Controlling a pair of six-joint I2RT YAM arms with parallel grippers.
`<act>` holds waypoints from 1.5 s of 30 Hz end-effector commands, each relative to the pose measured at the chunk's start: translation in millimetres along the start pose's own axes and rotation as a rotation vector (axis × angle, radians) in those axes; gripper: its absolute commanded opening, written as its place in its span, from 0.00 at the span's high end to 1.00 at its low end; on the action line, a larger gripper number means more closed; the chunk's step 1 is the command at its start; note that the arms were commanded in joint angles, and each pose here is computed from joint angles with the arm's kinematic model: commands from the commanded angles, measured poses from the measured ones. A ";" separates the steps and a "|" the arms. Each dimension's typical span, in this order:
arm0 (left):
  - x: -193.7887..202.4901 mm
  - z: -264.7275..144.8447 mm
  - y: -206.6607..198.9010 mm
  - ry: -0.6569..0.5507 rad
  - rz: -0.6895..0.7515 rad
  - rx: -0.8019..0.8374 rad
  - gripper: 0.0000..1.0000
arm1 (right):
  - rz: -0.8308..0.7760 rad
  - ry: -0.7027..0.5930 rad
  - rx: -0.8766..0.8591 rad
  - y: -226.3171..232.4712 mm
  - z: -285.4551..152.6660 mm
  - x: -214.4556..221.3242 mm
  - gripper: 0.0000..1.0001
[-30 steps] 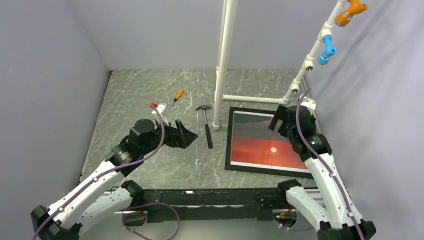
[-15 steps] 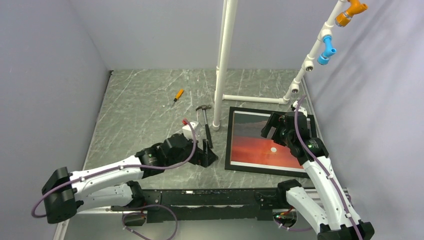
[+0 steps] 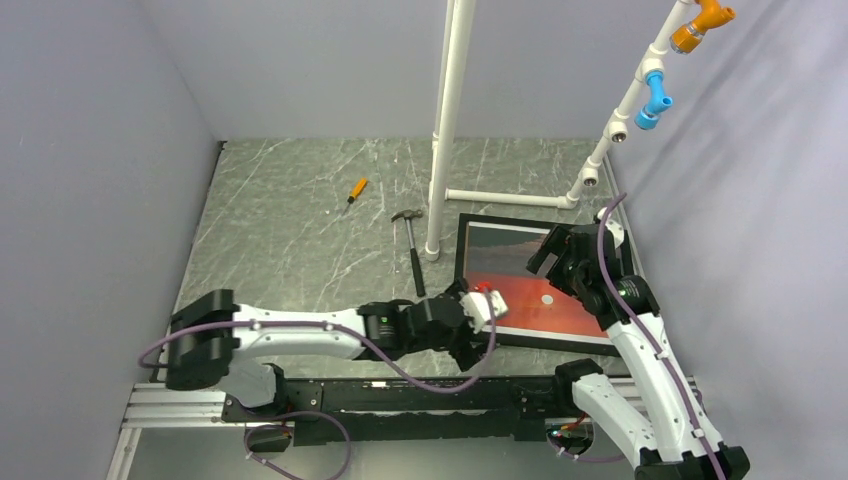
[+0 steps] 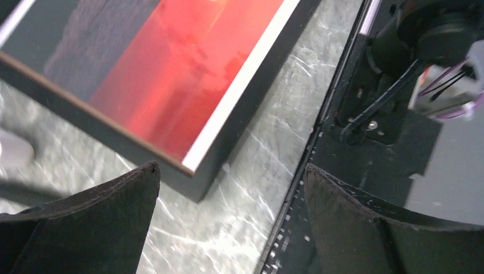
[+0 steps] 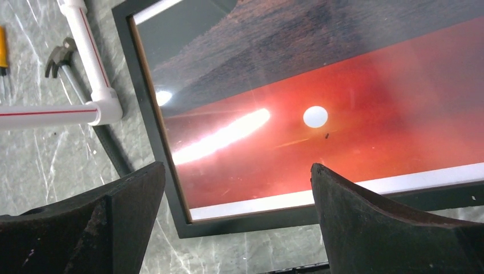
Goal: Take the photo out of the frame
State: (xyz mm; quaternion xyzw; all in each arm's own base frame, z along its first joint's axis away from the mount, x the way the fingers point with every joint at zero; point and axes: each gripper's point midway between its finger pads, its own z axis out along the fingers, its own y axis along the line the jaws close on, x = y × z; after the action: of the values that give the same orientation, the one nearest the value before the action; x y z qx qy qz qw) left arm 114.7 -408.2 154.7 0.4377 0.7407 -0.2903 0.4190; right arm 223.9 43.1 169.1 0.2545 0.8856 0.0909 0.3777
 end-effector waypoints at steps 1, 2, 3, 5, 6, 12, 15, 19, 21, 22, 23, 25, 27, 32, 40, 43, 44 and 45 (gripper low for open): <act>-4.5 29.0 -2.1 0.011 0.343 0.032 0.04 | 0.036 -0.159 -0.001 0.7 -35.0 -40.2 0.00; -3.3 37.0 -4.6 0.007 0.372 0.047 0.05 | 0.047 -0.200 0.002 -1.4 -43.4 -47.8 0.00; 0.9 45.0 -5.9 0.023 0.398 0.056 0.06 | 0.063 -0.247 0.004 -3.5 -54.0 -56.9 0.00; 6.4 60.0 -7.5 0.057 0.432 0.059 0.07 | 0.086 -0.331 0.023 -11.8 -73.9 -71.9 0.00; 10.6 67.6 -8.0 0.073 0.448 0.062 0.07 | 0.093 -0.367 0.023 -14.5 -83.9 -78.0 0.00; 25.8 99.1 -7.5 0.105 0.504 0.051 0.09 | 0.103 -0.516 -0.040 -21.9 -125.5 -94.3 0.00; 33.7 112.0 -6.2 0.122 0.535 0.045 0.17 | 0.102 -0.500 -0.038 -23.8 -121.1 -88.5 0.00; 36.7 122.9 -5.0 0.123 0.553 0.036 0.28 | 0.089 -0.424 -0.018 -23.0 -102.2 -74.7 0.00; 37.4 125.8 -5.8 0.122 0.560 0.036 0.35 | 0.090 -0.404 -0.019 -22.5 -97.1 -70.3 0.00; 38.0 127.1 -5.6 0.124 0.559 0.034 0.38 | 0.091 -0.399 -0.022 -22.0 -95.3 -68.8 0.00; 37.6 127.8 -5.7 0.123 0.558 0.035 0.40 | 0.093 -0.398 -0.026 -21.5 -93.7 -68.0 0.00; 38.6 127.9 -5.8 0.123 0.554 0.036 0.44 | 0.096 -0.388 -0.025 -20.5 -87.9 -65.9 0.00; 41.2 128.3 -6.6 0.126 0.553 0.040 0.48 | 0.096 -0.352 -0.007 -20.3 -79.3 -60.9 0.00; 48.9 127.9 -4.7 0.155 0.550 0.029 0.63 | 0.086 -0.251 0.051 -19.3 -53.9 -48.1 0.00; 57.2 125.7 -2.3 0.192 0.537 0.020 0.87 | 0.081 -0.095 0.170 -23.1 -17.1 -27.6 0.00; 50.1 121.4 -1.0 0.190 0.515 0.004 0.93 | 0.139 -0.061 0.241 -37.0 4.8 -29.2 0.00; 47.6 119.9 -1.3 0.190 0.507 0.000 0.95 | 0.198 -0.042 0.277 -52.4 12.7 -34.1 0.00; 42.8 119.2 -1.9 0.181 0.500 -0.003 0.98 | 0.239 -0.012 0.280 -59.5 20.8 -35.0 0.00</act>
State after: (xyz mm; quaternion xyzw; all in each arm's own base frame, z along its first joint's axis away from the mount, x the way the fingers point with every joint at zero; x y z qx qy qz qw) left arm 137.5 -477.7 38.1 0.6569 0.6308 -0.1346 0.3906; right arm 225.7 0.7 176.4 0.3388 0.8654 0.0036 0.3692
